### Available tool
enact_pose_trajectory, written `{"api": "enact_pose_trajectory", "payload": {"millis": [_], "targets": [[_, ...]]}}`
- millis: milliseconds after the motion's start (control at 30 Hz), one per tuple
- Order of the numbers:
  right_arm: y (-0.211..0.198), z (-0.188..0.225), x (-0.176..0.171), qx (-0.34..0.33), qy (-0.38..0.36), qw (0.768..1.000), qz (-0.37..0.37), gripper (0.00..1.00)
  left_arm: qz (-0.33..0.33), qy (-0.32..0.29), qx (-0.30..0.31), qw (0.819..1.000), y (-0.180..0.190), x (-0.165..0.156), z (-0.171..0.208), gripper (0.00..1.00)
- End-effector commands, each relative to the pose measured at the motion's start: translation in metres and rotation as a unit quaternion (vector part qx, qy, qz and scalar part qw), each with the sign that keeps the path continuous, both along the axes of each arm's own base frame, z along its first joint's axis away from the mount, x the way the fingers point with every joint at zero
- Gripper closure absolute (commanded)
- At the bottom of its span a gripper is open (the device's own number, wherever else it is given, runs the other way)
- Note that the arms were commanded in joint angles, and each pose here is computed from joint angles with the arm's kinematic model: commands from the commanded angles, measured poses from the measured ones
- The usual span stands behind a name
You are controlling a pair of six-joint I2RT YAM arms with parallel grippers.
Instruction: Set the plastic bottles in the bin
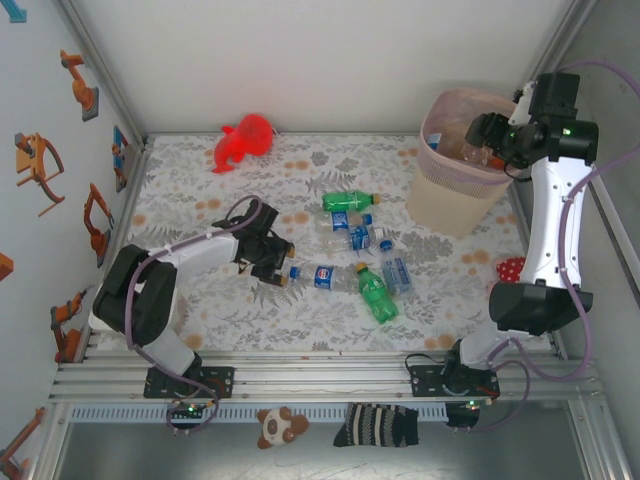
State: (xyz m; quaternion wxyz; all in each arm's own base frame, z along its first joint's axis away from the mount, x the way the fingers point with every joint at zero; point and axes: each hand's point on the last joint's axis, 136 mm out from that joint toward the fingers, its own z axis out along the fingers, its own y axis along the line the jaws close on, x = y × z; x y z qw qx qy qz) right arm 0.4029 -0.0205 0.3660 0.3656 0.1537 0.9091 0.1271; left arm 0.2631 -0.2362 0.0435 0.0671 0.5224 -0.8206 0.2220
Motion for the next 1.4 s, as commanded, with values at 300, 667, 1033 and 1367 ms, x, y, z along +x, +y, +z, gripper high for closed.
{"api": "enact_pose_trajectory", "payload": {"millis": [300,667,1033,1367], "targets": [[0.001,0.013,-0.007,0.002,-0.021,1.0,0.0,0.28,0.018,0.047,-0.025,0.998,-0.013,-0.011,-0.02,0.4],[-0.001,0.013,-0.009,-0.004,-0.021,1.0,0.0,0.29,0.027,0.066,-0.022,0.997,-0.014,-0.016,-0.032,0.47],[-0.001,0.016,-0.013,-0.008,-0.024,1.0,0.002,0.29,0.034,0.068,-0.019,0.997,-0.013,-0.016,-0.034,0.6],[0.0,0.021,-0.018,-0.009,-0.031,0.999,0.001,0.3,0.044,0.06,-0.014,0.997,-0.006,-0.018,-0.028,0.71]]}}
